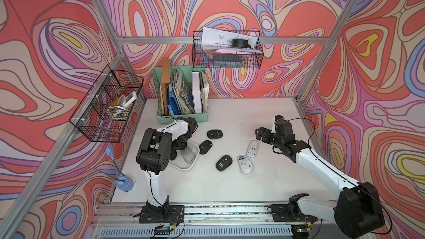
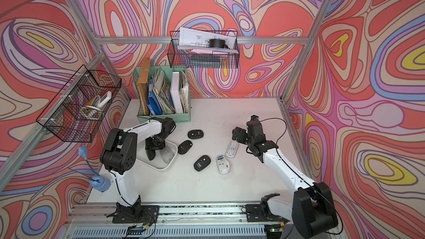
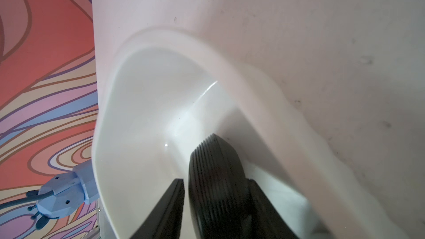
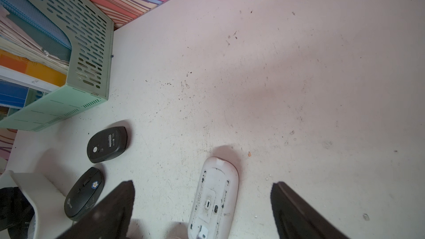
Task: Put the mouse in the storage box
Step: Place the mouse in the storage box.
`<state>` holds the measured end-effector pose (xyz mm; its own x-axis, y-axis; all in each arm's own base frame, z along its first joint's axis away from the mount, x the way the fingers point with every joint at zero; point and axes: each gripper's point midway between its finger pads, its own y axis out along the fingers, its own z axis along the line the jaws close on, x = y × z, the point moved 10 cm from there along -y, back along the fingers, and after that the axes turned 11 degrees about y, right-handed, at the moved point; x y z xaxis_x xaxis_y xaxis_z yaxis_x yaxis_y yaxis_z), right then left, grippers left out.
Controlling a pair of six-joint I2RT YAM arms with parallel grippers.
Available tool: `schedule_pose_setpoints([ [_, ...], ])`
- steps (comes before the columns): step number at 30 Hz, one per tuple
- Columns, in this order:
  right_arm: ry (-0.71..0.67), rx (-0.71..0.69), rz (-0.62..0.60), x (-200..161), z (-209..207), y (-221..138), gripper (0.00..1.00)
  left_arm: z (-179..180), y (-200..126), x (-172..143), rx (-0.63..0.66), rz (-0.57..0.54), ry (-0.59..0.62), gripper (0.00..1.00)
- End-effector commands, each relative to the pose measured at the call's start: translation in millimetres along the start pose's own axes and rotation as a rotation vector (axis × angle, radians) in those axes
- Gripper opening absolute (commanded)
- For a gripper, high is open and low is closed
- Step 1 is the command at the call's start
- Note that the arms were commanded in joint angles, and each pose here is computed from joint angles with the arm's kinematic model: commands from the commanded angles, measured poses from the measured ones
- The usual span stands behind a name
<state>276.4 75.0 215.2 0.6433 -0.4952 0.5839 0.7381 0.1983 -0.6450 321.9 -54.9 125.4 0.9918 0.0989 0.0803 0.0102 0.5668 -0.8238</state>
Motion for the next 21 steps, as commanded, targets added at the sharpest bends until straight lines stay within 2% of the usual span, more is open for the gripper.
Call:
schedule_pose_setpoints([
  [1, 0.001, 0.013, 0.002, -1, 3, 1, 0.95, -5, -5, -3, -0.048, -0.012, 0.005, 0.54],
  [9, -0.012, 0.016, 0.0, 1, 7, 0, 0.94, 5, -20, -11, -0.118, -0.048, -0.042, 0.61],
  [15, -0.022, 0.017, 0.008, 1, 11, 1, 0.94, 25, -44, -24, -0.194, -0.123, -0.086, 0.72],
  [21, -0.033, 0.022, 0.012, 1, 17, 2, 0.94, 25, -71, -33, -0.331, -0.194, -0.015, 0.8],
])
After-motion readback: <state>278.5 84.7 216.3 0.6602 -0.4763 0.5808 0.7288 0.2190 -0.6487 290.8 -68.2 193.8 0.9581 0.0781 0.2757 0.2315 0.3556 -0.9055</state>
